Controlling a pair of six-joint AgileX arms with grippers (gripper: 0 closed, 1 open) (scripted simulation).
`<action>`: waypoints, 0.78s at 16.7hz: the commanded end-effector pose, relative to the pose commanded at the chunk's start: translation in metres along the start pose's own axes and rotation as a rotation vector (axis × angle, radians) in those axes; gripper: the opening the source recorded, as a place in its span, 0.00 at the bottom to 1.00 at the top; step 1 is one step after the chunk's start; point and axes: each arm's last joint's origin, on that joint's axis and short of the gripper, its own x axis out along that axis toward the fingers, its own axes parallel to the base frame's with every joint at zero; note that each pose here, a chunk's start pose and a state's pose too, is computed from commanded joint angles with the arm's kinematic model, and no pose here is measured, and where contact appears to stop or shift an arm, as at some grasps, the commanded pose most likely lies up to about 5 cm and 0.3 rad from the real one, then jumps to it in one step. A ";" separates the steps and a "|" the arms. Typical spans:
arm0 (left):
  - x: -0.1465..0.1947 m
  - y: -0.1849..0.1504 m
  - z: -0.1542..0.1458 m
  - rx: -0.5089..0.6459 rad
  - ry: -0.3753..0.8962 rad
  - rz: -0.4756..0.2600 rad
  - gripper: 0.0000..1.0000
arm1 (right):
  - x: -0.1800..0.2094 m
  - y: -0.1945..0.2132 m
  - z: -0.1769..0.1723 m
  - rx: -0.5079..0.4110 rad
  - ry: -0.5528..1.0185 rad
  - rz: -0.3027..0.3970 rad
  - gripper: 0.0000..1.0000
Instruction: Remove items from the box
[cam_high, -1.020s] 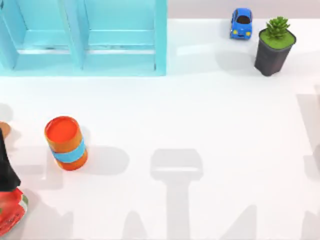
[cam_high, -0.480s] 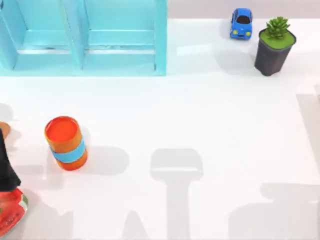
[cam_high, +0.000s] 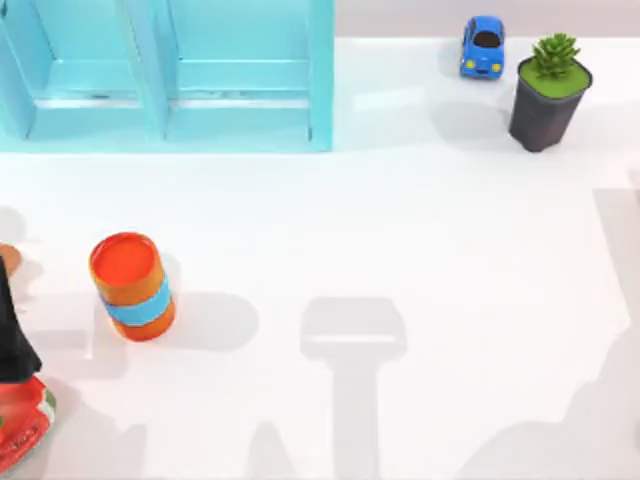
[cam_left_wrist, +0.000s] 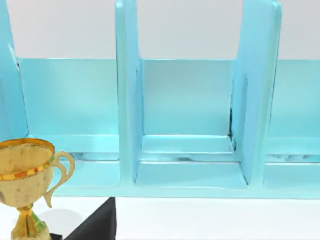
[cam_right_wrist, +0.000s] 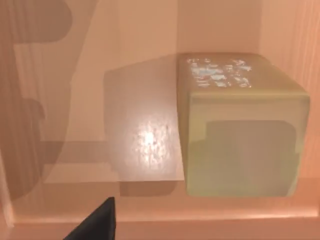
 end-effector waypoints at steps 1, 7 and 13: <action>0.000 0.000 0.000 0.000 0.000 0.000 1.00 | 0.000 -0.001 0.001 0.000 0.005 0.002 1.00; 0.000 0.000 0.000 0.000 0.000 0.000 1.00 | 0.005 0.000 0.001 -0.001 0.006 0.003 1.00; 0.000 0.000 0.000 0.000 0.000 0.000 1.00 | 0.068 -0.003 0.005 0.000 -0.006 -0.004 1.00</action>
